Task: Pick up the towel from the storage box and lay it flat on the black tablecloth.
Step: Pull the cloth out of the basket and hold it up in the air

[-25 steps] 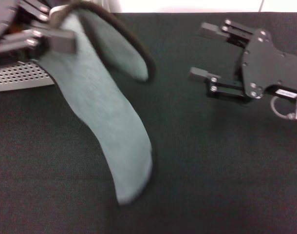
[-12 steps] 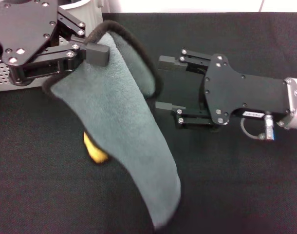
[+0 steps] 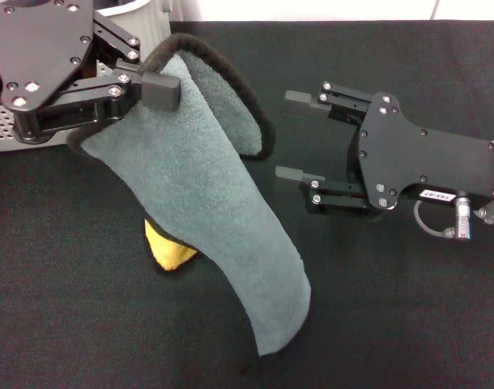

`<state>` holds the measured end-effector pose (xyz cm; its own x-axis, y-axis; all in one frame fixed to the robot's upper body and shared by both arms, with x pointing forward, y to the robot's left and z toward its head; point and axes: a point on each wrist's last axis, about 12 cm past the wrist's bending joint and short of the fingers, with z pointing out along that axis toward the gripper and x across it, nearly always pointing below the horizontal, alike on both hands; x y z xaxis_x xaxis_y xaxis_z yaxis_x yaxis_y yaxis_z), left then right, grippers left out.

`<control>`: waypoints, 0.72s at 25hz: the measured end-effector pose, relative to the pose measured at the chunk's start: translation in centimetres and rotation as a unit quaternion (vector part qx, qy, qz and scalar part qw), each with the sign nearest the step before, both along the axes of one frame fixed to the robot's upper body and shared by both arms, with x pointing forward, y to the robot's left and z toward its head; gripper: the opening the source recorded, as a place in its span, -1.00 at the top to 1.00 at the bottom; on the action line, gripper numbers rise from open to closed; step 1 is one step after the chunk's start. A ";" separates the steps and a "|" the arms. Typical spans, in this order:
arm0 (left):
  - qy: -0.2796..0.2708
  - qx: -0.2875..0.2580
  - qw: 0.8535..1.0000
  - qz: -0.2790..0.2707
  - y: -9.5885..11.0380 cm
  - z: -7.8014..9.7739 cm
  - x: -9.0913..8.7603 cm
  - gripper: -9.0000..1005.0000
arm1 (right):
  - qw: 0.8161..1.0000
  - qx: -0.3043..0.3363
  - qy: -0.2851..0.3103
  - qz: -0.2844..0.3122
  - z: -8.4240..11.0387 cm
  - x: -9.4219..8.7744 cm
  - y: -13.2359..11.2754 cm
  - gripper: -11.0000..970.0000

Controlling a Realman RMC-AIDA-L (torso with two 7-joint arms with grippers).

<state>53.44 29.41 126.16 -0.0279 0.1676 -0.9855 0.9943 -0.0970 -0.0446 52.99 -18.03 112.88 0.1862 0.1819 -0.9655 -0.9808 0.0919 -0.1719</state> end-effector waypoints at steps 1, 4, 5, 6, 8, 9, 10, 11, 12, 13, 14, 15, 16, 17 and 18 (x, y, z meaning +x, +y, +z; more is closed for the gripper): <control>-0.001 0.000 1.000 -0.001 0.0 0.0 0.0 0.93 | 1.000 0.000 -0.001 0.000 0.1 0.1 0.1 -0.49; -0.002 0.000 1.000 -0.003 -0.1 0.0 0.0 0.93 | 1.000 0.000 -0.005 -0.001 0.4 0.5 0.4 -0.49; -0.002 -0.001 1.000 -0.003 -0.1 0.0 0.0 0.93 | 1.000 -0.001 -0.006 -0.001 0.5 0.7 0.6 -0.49; -0.002 -0.001 1.000 -0.003 -0.2 0.0 0.0 0.93 | 1.000 -0.002 -0.006 0.000 0.5 0.8 0.7 -0.49; -0.002 -0.002 1.000 -0.003 -0.2 -0.1 0.0 0.93 | 1.000 -0.004 -0.007 0.000 0.6 1.0 0.8 -0.49; -0.002 -0.003 1.000 -0.003 -0.2 -0.1 0.0 0.93 | 1.000 -0.006 -0.007 0.000 0.7 1.2 1.0 -0.49; -0.002 -0.003 1.000 -0.003 -0.2 -0.1 0.0 0.93 | 1.000 -0.008 -0.008 -0.002 0.7 1.3 1.1 -0.44; -0.002 -0.003 1.000 -0.003 -0.2 -0.1 0.0 0.93 | 1.000 -0.011 -0.008 -0.003 0.7 1.4 1.2 -0.40; -0.002 -0.004 1.000 -0.003 -0.2 -0.1 -0.1 0.93 | 1.000 -0.015 -0.007 -0.005 0.7 1.6 1.3 -0.35; -0.002 -0.005 1.000 -0.003 -0.2 -0.1 -0.1 0.93 | 1.000 -0.017 -0.007 -0.007 0.6 1.6 1.3 -0.30; -0.002 -0.006 1.000 -0.004 -0.3 -0.1 -0.1 0.93 | 1.000 -0.019 -0.007 -0.009 0.6 1.7 1.3 -0.26; -0.002 -0.007 1.000 -0.004 -0.3 -0.2 -0.1 0.93 | 1.000 -0.021 -0.007 -0.009 0.5 1.7 1.4 -0.15; -0.002 -0.008 1.000 -0.004 -0.4 -0.2 -0.1 0.93 | 1.000 -0.024 -0.007 -0.010 0.5 1.7 1.4 -0.05; -0.003 -0.009 1.000 -0.004 -0.4 -0.1 -0.1 0.93 | 1.000 -0.026 -0.007 -0.010 0.4 1.7 1.5 0.05; -0.003 -0.009 1.000 -0.004 -0.4 -0.1 -0.1 0.93 | 1.000 -0.027 -0.006 -0.010 0.4 1.7 1.5 0.15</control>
<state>53.39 29.01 126.03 -0.0206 0.1500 -0.9885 0.9937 -0.1061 -0.0368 54.67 -16.55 113.27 0.2017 0.1260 -0.9713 -0.9766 0.1016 -0.1896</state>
